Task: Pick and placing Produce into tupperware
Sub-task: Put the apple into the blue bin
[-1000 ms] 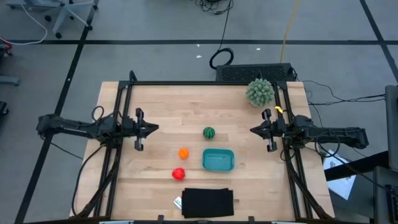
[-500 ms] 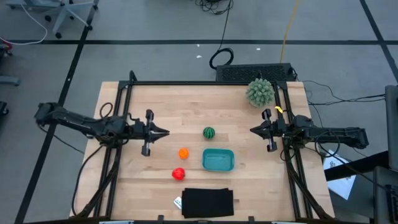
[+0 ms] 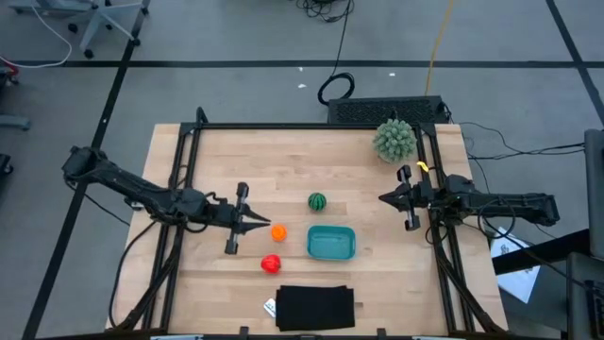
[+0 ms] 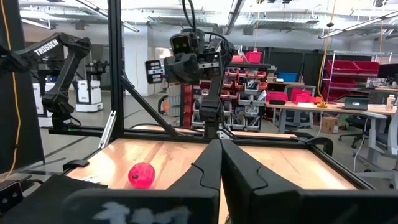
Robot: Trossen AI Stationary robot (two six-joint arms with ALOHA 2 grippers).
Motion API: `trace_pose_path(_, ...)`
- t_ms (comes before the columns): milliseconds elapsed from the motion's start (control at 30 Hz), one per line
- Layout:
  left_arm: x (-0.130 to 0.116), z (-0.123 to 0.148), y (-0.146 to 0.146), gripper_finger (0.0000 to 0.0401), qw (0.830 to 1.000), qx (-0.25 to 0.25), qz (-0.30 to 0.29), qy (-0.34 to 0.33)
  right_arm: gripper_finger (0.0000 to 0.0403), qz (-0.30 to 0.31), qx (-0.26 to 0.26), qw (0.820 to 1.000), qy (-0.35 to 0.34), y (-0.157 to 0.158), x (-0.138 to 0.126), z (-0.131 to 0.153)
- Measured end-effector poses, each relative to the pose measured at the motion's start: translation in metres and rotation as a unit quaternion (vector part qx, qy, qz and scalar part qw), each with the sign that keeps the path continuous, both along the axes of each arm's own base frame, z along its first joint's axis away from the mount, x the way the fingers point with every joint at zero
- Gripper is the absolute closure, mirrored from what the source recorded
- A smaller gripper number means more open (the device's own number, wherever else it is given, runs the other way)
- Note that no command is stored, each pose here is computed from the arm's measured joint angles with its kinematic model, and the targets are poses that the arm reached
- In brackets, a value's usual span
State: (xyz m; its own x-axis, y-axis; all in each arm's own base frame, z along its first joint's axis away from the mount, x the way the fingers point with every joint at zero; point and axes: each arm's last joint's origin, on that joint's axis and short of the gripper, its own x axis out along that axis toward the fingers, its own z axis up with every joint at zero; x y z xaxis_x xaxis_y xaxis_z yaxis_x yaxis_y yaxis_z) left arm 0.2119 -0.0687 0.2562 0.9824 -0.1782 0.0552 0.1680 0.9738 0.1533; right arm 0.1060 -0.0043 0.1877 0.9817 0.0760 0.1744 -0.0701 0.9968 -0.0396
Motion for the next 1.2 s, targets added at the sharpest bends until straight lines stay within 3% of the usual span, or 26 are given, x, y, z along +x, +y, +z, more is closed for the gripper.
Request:
trace_pose_path(300,0.002,-0.002,-0.015,0.0366,1.0,-0.021,-0.015,-0.014,0.0403,0.003,0.015,1.0,0.003,0.0,0.0,0.0)
trace_pose_path(500,0.001,0.002,-0.02,0.0366,0.998,-0.032,0.044,0.002,0.0403,0.002,0.015,1.0,0.003,0.0,0.0,0.0)
trace_pose_path(700,0.013,0.04,-0.027,0.0366,0.994,-0.02,0.074,0.081,0.0403,0.002,0.013,1.0,0.003,0.0,0.0,0.0)
trace_pose_path(900,0.014,0.074,-0.029,0.0366,0.991,-0.026,0.081,0.104,0.0403,0.002,0.013,1.0,0.003,0.0,0.0,0.0)
trace_pose_path(1200,0.012,0.096,-0.031,0.0366,0.984,-0.041,0.078,0.156,0.0403,0.002,0.013,1.0,0.003,0.0,0.0,0.0)
